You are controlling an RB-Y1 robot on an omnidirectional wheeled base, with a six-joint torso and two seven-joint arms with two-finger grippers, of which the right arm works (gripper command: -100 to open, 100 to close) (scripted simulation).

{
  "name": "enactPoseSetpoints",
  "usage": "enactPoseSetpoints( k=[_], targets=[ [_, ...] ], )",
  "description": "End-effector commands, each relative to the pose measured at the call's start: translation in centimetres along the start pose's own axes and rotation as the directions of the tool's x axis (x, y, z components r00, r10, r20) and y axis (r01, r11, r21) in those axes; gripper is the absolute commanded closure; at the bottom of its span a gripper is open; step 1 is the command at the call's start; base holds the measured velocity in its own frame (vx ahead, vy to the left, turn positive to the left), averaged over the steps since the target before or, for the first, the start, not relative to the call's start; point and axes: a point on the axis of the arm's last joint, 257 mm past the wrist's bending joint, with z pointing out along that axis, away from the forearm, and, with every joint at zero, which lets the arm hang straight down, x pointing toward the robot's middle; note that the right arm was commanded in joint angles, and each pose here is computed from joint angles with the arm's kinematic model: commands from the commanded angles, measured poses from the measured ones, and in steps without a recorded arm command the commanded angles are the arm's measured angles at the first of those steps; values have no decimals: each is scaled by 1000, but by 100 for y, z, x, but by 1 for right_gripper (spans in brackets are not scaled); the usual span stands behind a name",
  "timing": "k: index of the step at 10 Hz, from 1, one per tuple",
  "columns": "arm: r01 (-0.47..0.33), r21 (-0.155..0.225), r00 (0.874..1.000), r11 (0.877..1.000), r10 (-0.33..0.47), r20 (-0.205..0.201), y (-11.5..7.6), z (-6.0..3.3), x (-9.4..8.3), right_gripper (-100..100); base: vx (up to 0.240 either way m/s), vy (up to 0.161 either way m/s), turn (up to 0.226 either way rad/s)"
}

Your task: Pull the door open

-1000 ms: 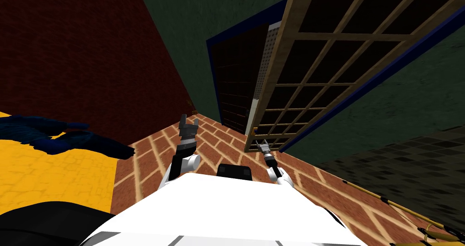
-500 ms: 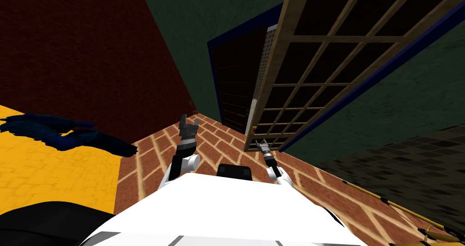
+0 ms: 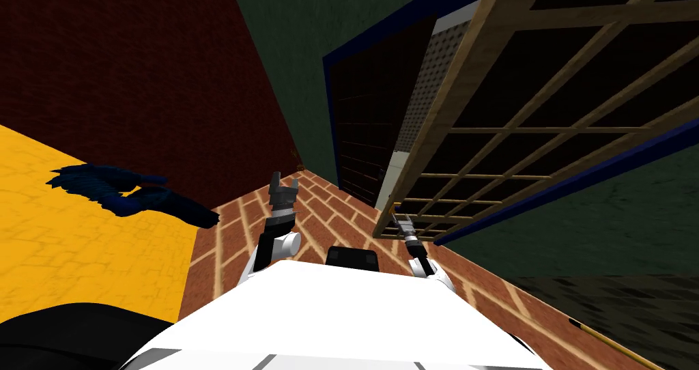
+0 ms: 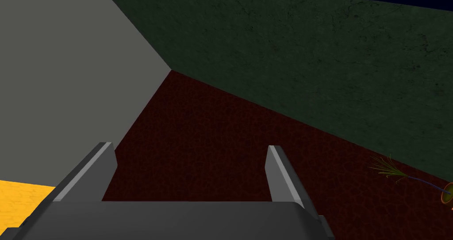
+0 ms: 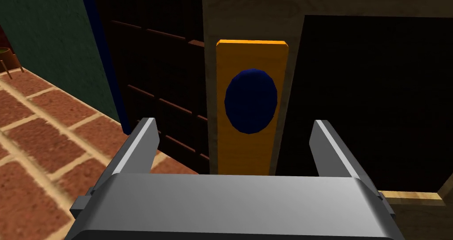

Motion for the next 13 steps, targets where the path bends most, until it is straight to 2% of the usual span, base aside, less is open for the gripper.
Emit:
enactPoseSetpoints(
  k=[1,3,4,5,6,11,12,13],
  targets=[
    [5,-5,1000,1000,-5,-25,84,48,76,-100,177,10,35],
    [-2,-12,1000,1000,2,4,94,-19,-37,-100,35,2,-11],
    [-1,-40,1000,999,1,2,291,-121,-29,-100,157,31,193],
    [1,-27,1000,1000,-1,2,217,-68,-22,-100,101,12,46],
    [1,-27,1000,1000,-1,2,217,-68,-22,100,-30,-5,-43],
    [1,-27,1000,1000,-1,2,217,-68,-22,100,-14,-3,1],
    [2,-5,1000,1000,-2,0,240,-169,-21,100,-119,-39,145],
    [1,2,1000,1000,-1,0,245,-201,-21,100,-185,-74,170]
  ],
)
